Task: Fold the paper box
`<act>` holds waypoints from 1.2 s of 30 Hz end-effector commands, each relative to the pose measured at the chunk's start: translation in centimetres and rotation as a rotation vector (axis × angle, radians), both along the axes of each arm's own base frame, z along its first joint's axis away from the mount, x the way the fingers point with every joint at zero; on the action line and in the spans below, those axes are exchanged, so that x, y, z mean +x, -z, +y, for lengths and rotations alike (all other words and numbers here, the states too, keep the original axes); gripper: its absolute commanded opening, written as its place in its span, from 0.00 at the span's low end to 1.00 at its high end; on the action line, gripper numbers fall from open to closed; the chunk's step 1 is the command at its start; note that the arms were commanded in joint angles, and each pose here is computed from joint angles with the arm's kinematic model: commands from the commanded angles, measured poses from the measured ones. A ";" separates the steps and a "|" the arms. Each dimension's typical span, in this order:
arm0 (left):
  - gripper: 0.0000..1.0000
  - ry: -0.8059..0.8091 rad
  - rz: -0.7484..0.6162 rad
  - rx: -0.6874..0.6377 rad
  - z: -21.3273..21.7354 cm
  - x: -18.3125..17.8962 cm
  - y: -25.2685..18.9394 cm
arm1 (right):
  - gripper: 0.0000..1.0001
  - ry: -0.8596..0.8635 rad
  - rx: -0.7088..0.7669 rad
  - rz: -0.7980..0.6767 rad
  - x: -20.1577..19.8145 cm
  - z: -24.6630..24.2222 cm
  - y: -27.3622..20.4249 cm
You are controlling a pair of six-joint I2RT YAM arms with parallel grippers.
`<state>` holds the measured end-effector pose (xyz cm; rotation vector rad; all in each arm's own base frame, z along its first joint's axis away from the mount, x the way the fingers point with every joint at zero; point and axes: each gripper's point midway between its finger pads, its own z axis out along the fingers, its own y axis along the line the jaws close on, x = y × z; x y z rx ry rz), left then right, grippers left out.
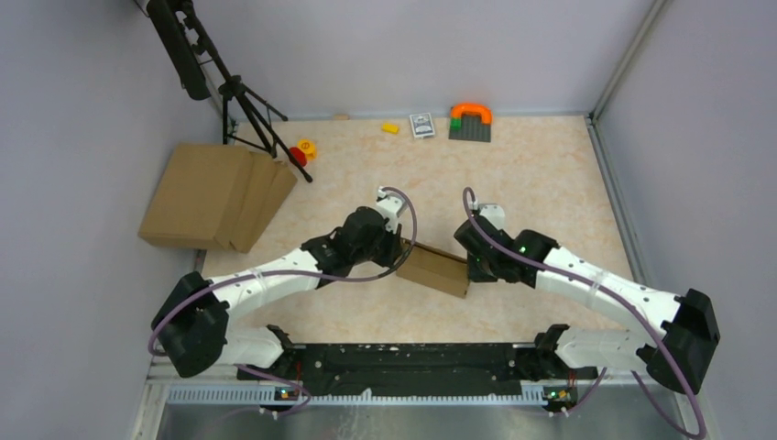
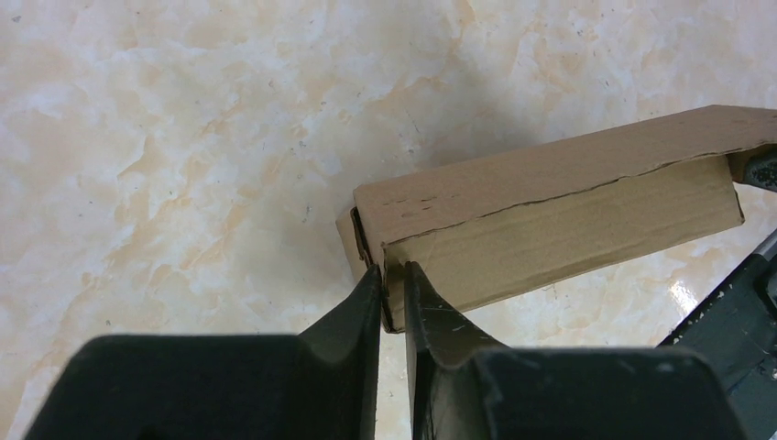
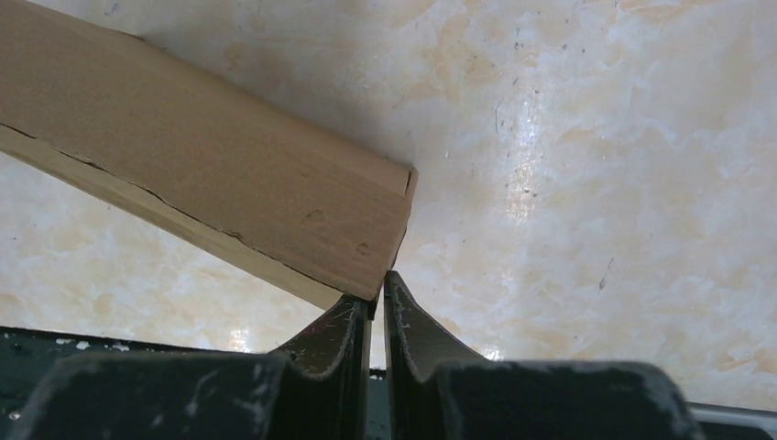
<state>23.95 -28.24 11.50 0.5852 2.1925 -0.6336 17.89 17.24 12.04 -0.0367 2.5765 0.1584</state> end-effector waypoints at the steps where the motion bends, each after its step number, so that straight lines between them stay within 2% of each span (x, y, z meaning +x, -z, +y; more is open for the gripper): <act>1: 0.16 0.008 -0.003 -0.020 -1.0 0.3 -0.4 | 0.08 0.015 0.102 -0.035 0.7 1.5 -1.1; 9: 0.09 -0.034 -0.021 0.038 -0.3 1.2 0.2 | 0.08 0.015 0.105 -0.022 0.6 1.0 -1.2; 25: 0.07 -0.032 -0.033 0.084 -0.7 1.2 1.0 | 0.08 0.004 0.151 0.021 0.3 0.8 -1.3; 36: 0.07 -0.029 -0.049 0.137 -0.8 1.1 1.5 | 0.07 0.004 0.237 0.049 0.4 0.9 -1.2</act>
